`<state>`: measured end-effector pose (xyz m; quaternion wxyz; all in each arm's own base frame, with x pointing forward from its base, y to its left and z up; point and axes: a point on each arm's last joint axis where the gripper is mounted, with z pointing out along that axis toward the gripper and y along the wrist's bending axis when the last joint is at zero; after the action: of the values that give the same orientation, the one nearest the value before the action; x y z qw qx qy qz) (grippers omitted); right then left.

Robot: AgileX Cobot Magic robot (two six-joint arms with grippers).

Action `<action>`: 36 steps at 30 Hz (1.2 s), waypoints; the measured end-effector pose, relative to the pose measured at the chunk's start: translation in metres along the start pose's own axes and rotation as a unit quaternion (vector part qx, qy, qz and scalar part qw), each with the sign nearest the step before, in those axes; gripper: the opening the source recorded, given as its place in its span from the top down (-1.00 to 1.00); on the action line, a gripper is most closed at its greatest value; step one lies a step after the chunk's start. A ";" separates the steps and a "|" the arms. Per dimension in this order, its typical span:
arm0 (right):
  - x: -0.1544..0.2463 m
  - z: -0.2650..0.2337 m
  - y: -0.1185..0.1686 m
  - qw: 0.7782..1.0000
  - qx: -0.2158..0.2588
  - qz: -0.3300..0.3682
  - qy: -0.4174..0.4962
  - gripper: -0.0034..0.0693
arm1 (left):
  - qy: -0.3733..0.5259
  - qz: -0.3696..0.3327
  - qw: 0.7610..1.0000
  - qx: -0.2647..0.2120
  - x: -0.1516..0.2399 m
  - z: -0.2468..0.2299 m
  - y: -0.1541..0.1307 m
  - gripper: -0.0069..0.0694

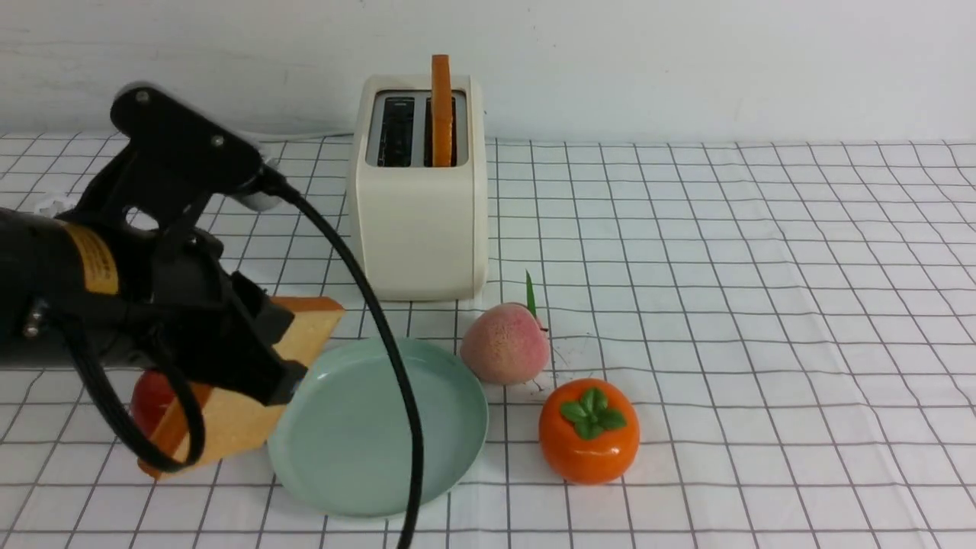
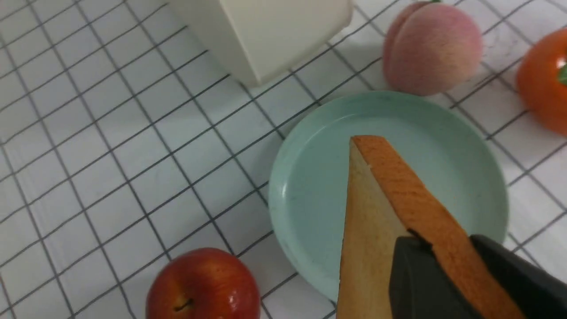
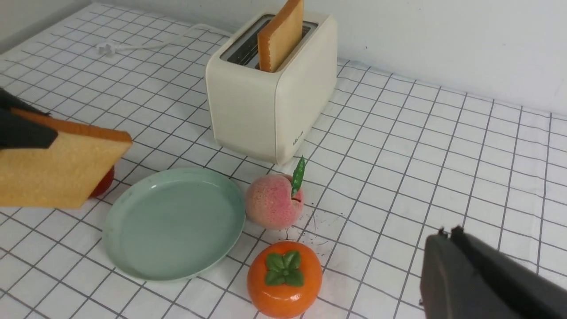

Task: Take toasted bread from bread machine on white checkered table place on plate.
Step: 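Place the slice of bread on the plate with the left gripper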

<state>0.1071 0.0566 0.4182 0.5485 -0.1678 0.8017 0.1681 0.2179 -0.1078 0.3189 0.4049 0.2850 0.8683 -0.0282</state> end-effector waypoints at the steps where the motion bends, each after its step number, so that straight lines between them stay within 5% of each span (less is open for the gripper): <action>1: 0.000 0.000 0.000 1.000 -0.001 0.001 0.001 0.95 | 0.004 0.009 1.000 -0.002 -0.001 0.006 -0.004 0.52; 13: 0.007 0.000 0.001 0.999 -0.003 0.004 0.039 0.94 | 0.011 0.129 0.991 -0.043 -0.001 0.100 -0.026 0.52; 23: 0.008 0.000 0.001 0.999 -0.003 0.004 0.046 0.93 | -0.050 0.140 0.987 -0.055 -0.012 0.106 -0.027 0.52; 36: 0.008 0.000 0.001 0.999 -0.004 0.003 0.046 0.93 | -0.021 0.171 0.985 -0.029 0.000 0.133 -0.046 0.52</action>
<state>0.1036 0.0564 0.4106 0.5100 -0.1753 0.8259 0.1647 0.2851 -0.1839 0.2217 0.4305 0.4162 0.7986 0.0607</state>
